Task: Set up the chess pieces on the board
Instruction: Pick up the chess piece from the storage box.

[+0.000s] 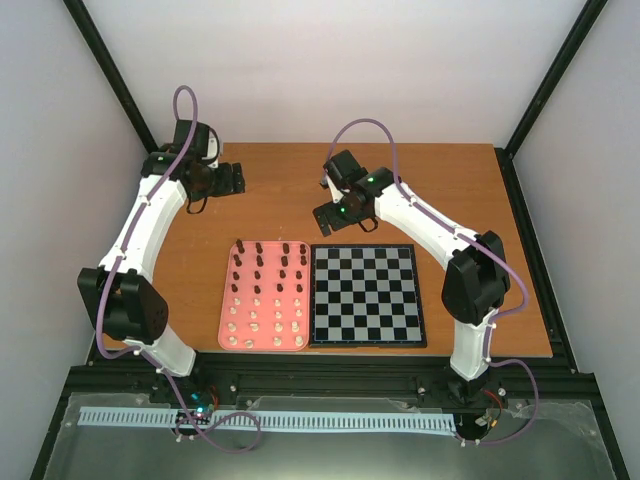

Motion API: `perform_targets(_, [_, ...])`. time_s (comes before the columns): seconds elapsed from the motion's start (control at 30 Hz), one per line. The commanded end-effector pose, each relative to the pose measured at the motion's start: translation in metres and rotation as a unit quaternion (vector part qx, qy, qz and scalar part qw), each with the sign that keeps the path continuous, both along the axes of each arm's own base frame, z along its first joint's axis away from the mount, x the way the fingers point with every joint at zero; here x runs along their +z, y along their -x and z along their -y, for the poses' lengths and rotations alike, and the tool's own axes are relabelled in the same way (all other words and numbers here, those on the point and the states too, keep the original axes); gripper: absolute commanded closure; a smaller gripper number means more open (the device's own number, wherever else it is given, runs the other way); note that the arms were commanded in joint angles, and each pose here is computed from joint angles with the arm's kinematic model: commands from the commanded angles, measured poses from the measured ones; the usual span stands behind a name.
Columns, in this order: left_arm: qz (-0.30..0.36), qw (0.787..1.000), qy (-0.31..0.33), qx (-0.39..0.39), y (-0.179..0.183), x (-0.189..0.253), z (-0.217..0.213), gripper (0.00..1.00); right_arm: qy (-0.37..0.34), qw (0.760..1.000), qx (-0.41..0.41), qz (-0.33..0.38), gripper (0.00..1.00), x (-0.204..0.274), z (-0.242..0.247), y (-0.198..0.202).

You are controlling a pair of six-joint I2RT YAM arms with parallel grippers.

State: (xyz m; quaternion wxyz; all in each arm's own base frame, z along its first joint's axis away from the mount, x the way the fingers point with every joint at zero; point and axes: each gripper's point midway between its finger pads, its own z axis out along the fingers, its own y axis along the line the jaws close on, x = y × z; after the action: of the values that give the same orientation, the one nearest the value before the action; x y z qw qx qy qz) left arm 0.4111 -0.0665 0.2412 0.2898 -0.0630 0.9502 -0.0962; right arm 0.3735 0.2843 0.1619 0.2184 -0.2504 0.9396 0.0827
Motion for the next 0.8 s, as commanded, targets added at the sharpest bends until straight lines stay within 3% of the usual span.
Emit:
perform_targets(0.0, [0.009,1.000,-0.009,-0.006,-0.001,0.012,-0.001,0.00,-0.012,0.999,-0.004,0.038,0.00,0.028,0.001,-0.005])
perform_targets(0.5, [-0.007,1.000,-0.028,-0.003,0.009,0.005,-0.007,0.00,0.012,0.999,-0.018,0.048,0.01,0.033,0.011,-0.014])
perform_targets(0.77, [-0.004,1.000,-0.021,-0.008,0.025,0.007,-0.007,0.00,-0.017,1.000,-0.006,-0.003,0.30,0.006,-0.016,-0.006])
